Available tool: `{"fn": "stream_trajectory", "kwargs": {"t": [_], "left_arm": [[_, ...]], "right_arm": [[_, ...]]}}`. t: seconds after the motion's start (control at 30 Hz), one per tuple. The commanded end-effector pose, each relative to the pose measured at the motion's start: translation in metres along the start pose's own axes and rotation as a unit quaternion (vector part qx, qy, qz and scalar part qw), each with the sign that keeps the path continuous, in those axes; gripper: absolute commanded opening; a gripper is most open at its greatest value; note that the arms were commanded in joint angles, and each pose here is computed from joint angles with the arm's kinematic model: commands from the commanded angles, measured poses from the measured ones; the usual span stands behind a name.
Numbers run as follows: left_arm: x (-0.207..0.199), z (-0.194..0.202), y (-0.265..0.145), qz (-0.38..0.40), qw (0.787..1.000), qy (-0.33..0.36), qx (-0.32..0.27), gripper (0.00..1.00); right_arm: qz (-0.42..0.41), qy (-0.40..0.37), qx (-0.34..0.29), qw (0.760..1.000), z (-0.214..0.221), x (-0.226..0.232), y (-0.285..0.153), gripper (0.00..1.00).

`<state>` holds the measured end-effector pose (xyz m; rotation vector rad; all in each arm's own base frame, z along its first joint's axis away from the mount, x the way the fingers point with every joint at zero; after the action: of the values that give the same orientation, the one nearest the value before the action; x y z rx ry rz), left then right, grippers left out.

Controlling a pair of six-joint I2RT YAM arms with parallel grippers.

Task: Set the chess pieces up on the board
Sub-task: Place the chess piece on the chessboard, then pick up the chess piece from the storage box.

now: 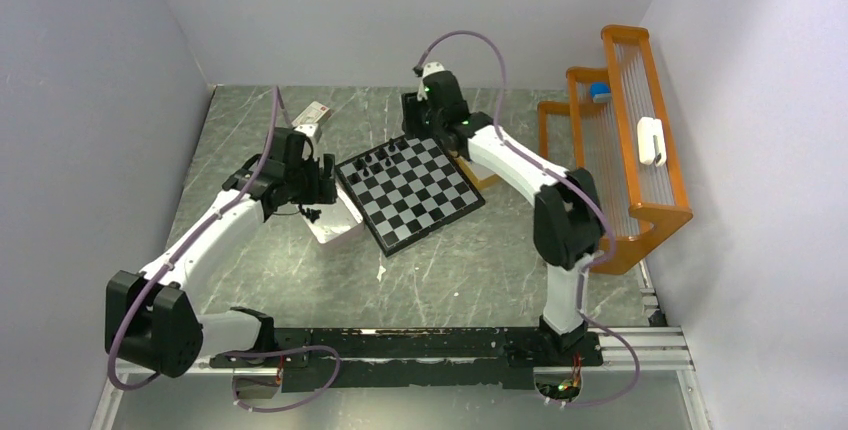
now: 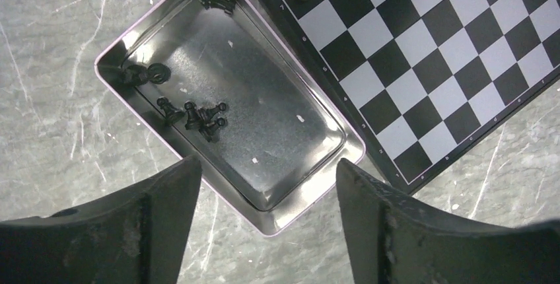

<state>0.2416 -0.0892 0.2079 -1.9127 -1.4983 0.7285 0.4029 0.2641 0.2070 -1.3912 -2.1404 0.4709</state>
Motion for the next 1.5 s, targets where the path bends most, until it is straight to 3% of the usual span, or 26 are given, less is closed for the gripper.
{"fn": "stream_trajectory", "kwargs": {"t": [0.0,0.13,0.23,0.6,0.73,0.83,1.0,1.47], "left_arm": [[0.002,-0.017,-0.002,-0.008,1.000,-0.013,-0.015,0.73],[0.005,-0.020,0.007,-0.022,1.000,-0.015,0.001,0.58],[0.007,-0.022,0.017,-0.033,0.999,-0.009,0.014,0.57],[0.014,-0.044,0.055,-0.085,0.995,-0.013,0.046,0.39],[0.020,-0.038,0.065,-0.101,0.990,0.033,0.088,0.39],[0.031,-0.034,0.070,-0.166,0.976,0.060,0.130,0.41],[0.035,-0.034,0.073,-0.195,0.974,0.047,0.108,0.40],[0.046,-0.024,0.092,-0.184,0.975,0.024,0.126,0.39]], "right_arm": [[-0.052,0.023,-0.044,0.997,-0.022,0.009,-0.051,0.61],[-0.094,0.036,-0.062,0.993,-0.017,0.012,-0.091,0.87],[-0.125,0.042,-0.087,0.987,-0.012,0.012,-0.124,1.00],[-0.212,0.063,-0.141,0.965,0.013,0.013,-0.182,1.00],[-0.219,0.064,-0.137,0.964,0.022,0.011,-0.185,1.00],[-0.218,0.061,-0.134,0.965,0.024,0.010,-0.187,1.00],[-0.236,0.065,-0.144,0.959,0.026,0.012,-0.192,1.00],[-0.240,0.064,-0.139,0.959,0.029,0.012,-0.190,1.00]]}}
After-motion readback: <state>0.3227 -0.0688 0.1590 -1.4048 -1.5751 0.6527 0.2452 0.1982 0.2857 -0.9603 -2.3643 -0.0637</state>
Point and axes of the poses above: each gripper's point midway between its finger pads, its own y axis out along the fingers, its own x axis along the line the jaws close on, z = x × y, the point moved 10 cm from there along -y, back along the fingers, and after that the axes turned 8 degrees about y, right-handed, at the moved point
